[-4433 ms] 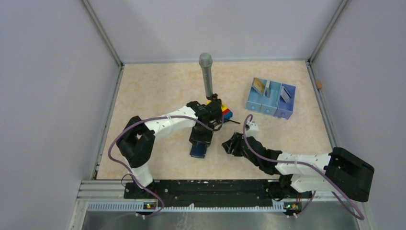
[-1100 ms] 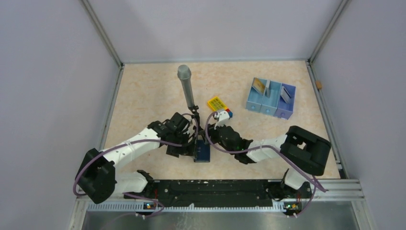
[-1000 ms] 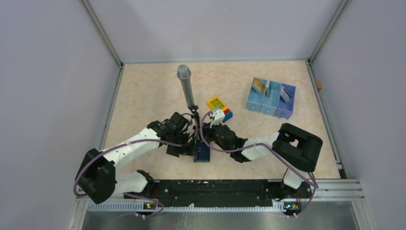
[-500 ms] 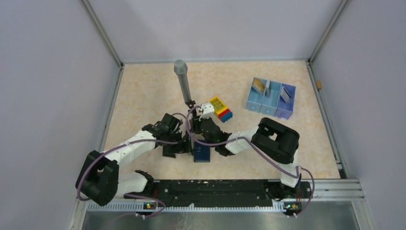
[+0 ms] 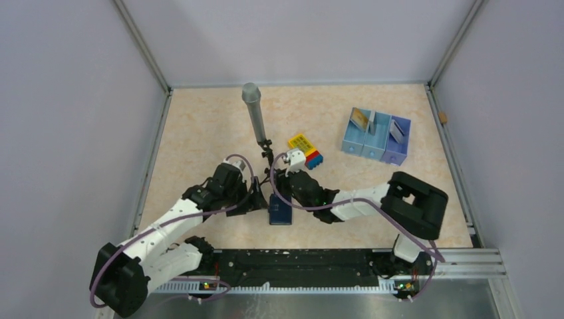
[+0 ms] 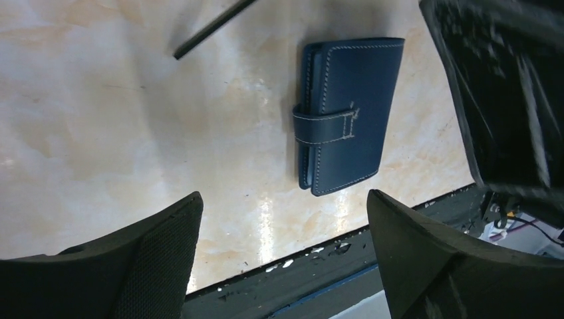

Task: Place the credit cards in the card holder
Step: Pick up the card holder from the center of the board.

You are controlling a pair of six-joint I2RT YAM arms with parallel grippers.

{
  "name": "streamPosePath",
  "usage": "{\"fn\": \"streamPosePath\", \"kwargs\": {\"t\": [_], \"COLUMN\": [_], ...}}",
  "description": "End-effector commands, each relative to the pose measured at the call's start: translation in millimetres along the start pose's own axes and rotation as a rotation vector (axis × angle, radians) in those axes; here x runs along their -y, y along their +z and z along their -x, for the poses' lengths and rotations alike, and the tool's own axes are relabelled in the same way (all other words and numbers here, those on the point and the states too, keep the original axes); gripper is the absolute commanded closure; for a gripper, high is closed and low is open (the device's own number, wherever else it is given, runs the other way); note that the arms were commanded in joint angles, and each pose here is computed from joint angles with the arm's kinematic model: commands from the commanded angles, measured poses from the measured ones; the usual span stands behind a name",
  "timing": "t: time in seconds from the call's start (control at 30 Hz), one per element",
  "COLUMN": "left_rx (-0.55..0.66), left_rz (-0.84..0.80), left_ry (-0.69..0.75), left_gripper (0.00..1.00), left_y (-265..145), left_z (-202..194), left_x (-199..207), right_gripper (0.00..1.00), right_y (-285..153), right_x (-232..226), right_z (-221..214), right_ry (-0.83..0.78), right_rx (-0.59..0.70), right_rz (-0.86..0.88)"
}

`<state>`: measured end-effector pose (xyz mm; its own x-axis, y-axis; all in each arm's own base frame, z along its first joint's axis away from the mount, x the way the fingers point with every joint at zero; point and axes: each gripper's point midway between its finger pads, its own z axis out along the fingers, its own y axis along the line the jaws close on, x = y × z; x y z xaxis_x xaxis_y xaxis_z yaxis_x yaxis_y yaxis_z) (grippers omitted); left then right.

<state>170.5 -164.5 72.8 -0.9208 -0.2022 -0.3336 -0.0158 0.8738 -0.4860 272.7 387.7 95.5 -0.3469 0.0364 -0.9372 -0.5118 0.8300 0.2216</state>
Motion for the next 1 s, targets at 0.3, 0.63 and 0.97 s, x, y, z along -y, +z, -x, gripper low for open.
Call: {"fn": "streamPosePath", "kwargs": {"t": [0.3,0.63,0.97], "left_rx": [0.059,0.005,-0.054], "left_rz": [-0.152,-0.131,-0.13], "left_ry": [-0.044,-0.027,-0.028], "left_gripper": [0.18,0.24,0.39], "left_y": [28.6,50.8,66.0], "left_z": [12.2,5.6,-5.3], "left_x": [43.1,37.1,33.1], "right_gripper": [0.53,0.52,0.52], "right_y": [-88.8,-89.9,-80.2], "right_x": [1.2,-2.2,-12.5], "right_z": [-35.0,-60.8,-73.8], "right_ry": [0.367,0.462,0.472], "right_rx": [-0.29,-0.375,-0.412], "right_rz": [-0.041,-0.066,-0.04]}}
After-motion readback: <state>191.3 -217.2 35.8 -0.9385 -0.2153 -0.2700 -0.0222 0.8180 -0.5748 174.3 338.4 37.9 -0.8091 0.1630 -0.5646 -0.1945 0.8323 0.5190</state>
